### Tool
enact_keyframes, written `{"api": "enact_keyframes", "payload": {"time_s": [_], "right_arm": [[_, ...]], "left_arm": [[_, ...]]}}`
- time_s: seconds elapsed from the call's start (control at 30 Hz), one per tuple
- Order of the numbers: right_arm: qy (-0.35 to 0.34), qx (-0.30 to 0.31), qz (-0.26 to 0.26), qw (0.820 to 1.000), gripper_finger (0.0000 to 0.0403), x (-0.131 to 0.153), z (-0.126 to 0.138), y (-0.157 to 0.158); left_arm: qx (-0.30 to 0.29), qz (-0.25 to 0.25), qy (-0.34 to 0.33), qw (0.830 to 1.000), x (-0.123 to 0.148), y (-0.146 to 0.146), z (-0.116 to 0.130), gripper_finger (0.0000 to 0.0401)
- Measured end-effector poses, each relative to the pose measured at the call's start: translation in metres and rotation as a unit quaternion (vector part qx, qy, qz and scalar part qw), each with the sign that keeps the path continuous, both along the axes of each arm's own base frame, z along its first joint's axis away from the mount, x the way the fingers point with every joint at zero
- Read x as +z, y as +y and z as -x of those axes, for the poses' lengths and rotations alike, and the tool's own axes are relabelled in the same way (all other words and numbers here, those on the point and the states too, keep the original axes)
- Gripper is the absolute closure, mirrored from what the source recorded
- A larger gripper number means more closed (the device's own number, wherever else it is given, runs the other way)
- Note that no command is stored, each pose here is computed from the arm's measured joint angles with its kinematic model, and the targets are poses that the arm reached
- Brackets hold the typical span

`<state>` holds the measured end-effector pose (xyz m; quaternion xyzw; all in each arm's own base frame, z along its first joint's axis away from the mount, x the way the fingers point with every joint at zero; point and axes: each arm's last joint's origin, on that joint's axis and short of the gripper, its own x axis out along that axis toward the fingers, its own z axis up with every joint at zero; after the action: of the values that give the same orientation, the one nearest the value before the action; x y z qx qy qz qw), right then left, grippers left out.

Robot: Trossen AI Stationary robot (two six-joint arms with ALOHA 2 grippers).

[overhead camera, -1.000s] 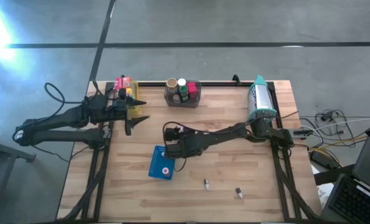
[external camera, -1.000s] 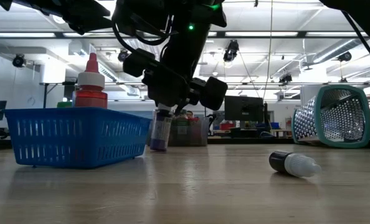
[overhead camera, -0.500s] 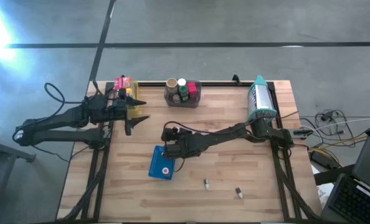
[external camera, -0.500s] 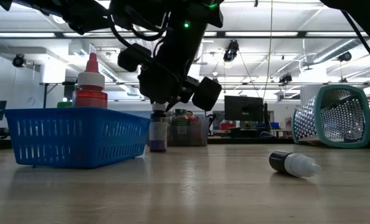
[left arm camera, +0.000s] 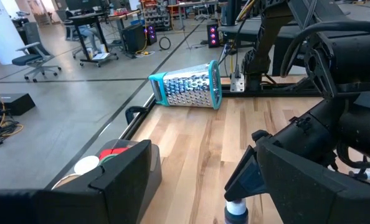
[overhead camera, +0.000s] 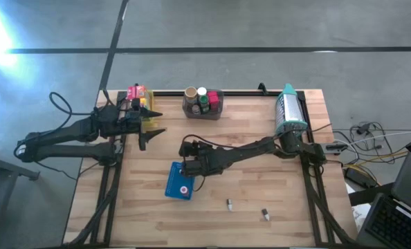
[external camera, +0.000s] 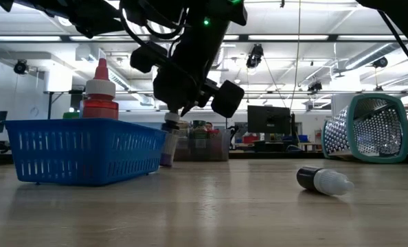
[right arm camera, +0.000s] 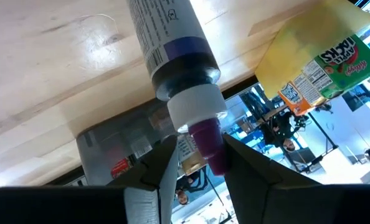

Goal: Pick & Place Kitchen Items
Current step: Put the large purple food coloring bottle into the blue bin

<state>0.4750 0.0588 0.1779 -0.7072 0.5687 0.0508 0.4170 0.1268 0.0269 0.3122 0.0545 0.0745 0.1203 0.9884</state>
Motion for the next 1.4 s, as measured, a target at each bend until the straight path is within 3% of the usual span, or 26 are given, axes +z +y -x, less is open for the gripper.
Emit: {"api": "enact_keyframes", "payload": {"time_s": [0.63,1.1,1.23,1.4], "right_arm": [[-0.023,-0.006,-0.008,1.000,0.0237,0.001,-0.002,0.001],[-0.035,-0.011,-0.010,0.999,0.0119,0.002,-0.003,0.002],[-0.066,-0.033,0.028,0.997,0.0099,0.005,-0.004,0.000],[-0.153,-0.090,0.065,0.982,0.0097,0.015,-0.004,-0.001]], "left_arm": [[0.000,0.000,0.000,1.000,0.000,0.000,0.000,0.0105],[0.000,0.000,0.000,1.000,0.000,0.000,0.000,0.0105],[0.000,0.000,0.000,1.000,0.000,0.000,0.000,0.0105],[0.000,0.000,0.000,1.000,0.000,0.000,0.000,0.0105]]}}
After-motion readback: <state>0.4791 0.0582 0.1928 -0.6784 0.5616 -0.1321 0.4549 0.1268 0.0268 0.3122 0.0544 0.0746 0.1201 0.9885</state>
